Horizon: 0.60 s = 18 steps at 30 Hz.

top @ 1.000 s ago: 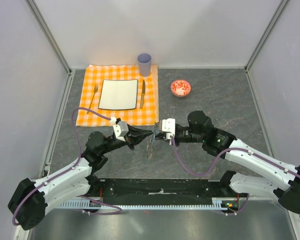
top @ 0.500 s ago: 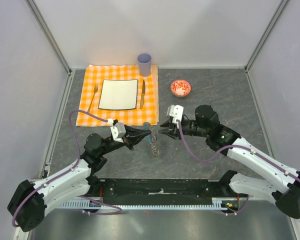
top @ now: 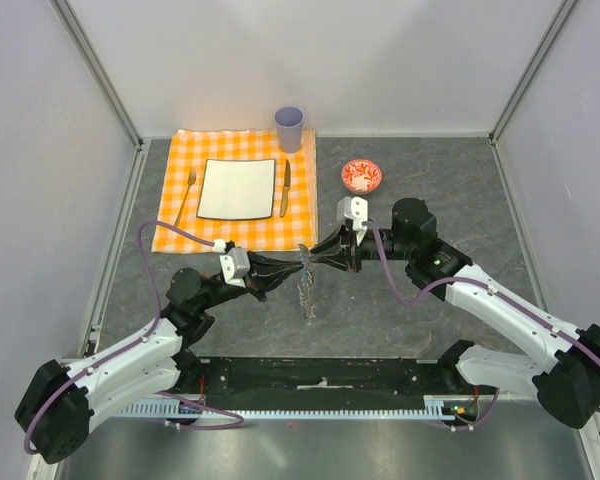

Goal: Put the keys on the keyring

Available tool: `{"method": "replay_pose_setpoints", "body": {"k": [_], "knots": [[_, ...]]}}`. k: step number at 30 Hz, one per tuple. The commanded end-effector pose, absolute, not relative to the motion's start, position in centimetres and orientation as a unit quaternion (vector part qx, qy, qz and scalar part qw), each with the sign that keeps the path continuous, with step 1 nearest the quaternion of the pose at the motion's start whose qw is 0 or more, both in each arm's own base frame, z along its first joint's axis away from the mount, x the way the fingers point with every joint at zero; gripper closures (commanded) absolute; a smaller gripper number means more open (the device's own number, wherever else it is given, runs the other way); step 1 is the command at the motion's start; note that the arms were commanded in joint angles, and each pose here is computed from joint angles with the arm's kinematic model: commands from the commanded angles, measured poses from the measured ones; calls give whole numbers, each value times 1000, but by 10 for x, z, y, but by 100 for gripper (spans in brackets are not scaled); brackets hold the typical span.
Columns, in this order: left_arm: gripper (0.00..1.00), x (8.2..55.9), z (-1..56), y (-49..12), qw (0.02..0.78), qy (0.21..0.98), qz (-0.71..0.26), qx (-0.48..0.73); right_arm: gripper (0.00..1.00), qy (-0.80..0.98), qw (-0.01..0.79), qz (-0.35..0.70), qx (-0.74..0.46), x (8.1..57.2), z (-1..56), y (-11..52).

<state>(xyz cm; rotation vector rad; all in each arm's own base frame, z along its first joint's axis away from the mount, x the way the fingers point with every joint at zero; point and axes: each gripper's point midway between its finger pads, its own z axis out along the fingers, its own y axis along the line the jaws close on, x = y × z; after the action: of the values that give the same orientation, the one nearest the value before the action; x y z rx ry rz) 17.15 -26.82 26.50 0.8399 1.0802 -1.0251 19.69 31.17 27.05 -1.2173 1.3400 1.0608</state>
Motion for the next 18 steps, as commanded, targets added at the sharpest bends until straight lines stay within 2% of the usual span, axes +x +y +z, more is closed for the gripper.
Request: {"method": "replay_pose_setpoints", "body": {"k": [1, 18], "knots": [[98, 167, 289, -264, 692, 428, -447, 372, 73, 507, 507, 464, -521, 185, 292, 316], [98, 167, 293, -261, 699, 424, -445, 366, 78, 512, 487, 471, -529, 178, 280, 313]]}}
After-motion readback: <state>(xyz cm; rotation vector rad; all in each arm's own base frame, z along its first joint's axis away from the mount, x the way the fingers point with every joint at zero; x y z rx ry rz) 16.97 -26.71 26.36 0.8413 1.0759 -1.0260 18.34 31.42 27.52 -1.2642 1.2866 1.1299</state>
